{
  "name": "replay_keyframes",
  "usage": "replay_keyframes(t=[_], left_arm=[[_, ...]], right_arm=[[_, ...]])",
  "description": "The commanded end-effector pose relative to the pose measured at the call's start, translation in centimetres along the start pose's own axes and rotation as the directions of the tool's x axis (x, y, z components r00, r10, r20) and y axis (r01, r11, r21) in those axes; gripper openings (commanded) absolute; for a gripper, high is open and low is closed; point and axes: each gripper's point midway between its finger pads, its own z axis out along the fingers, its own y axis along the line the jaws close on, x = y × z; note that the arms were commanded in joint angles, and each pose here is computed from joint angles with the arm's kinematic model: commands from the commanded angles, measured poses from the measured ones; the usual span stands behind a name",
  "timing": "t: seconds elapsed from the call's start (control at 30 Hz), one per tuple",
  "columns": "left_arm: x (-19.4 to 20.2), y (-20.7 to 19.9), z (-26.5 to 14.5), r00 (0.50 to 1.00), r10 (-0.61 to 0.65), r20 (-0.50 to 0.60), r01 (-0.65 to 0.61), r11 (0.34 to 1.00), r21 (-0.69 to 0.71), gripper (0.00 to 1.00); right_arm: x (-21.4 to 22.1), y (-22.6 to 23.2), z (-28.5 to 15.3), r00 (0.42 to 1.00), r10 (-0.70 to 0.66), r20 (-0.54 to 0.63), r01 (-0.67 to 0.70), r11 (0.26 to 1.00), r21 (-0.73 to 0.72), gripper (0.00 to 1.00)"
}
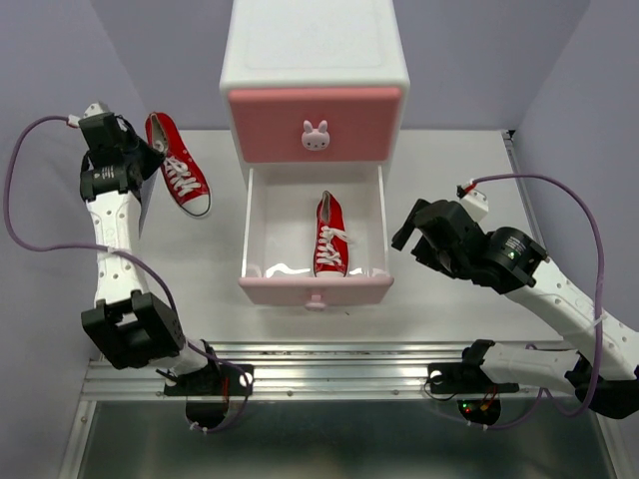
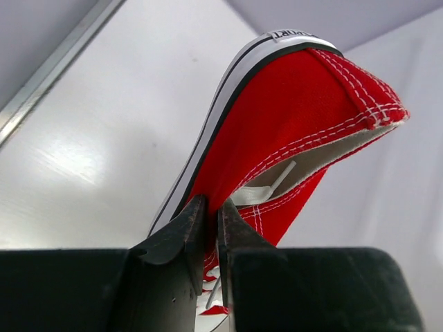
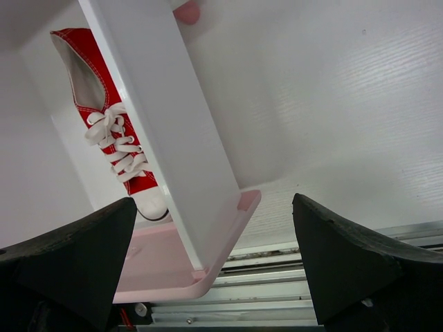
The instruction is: Place and organize the shoes in the shoe cabinet
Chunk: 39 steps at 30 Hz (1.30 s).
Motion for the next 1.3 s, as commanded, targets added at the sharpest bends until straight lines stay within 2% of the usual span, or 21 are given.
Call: replay_keyframes(t=[0.0,0.2,0.43,0.6,0.77,0.87,0.97,1.13,1.27], left_arm=[[-5.0,-7.4,-6.7,0.987,-0.076,0.145,0.036,0.965,0.26,0.0],[-6.6,-9.8,-11.3,0.974,-0.097,0.206,0.02,0.938,0.347,0.0],[-5.0,-12.8,-14.4,0.985,-0.067,0.156,-0.022,0.863,0.505,0.0],[-3.9,-12.4,-16.6,0.984,-0.08,0.161,-0.011,0.867,0.497,0.0],[-2.2,-12.8,-18.3,0.989,-0.056,0.134,-0.02,0.86,0.51,0.0],[-0.7,-13.2,-19.6,0.993,-0.046,0.107,-0.019,0.839,0.544,0.0],[-0.8,-14.3,-21.2,0.991,-0.038,0.13,-0.044,0.818,0.574,0.0],[0.7,-15.4,-21.8,0.993,0.0,0.114,-0.067,0.812,0.58,0.0],[2.9,-16.3,-21.9,0.996,-0.031,0.079,-0.024,0.79,0.613,0.0]], right_arm=[[-2.2,1.2,-0.9,0.997,0.024,0.069,-0.02,0.998,-0.053,1.0],[-2.2,1.2,-0.4,0.996,0.011,0.083,-0.007,0.999,-0.048,1.0],[-1.6,2.0,0.6,0.996,-0.064,0.061,0.066,0.997,-0.044,1.0],[-1.3,2.0,0.9,0.998,-0.032,0.057,0.034,0.999,-0.035,1.0],[-1.2,2.5,1.0,0.997,-0.069,0.045,0.071,0.996,-0.05,1.0],[-1.1,3.0,1.2,0.993,-0.114,0.036,0.116,0.992,-0.049,1.0],[-0.6,3.0,1.5,0.993,-0.113,0.02,0.114,0.992,-0.045,1.0],[-0.3,2.4,1.4,0.997,-0.073,0.007,0.074,0.996,-0.047,1.0],[-0.5,2.3,1.2,0.996,-0.086,0.012,0.087,0.995,-0.052,1.0]])
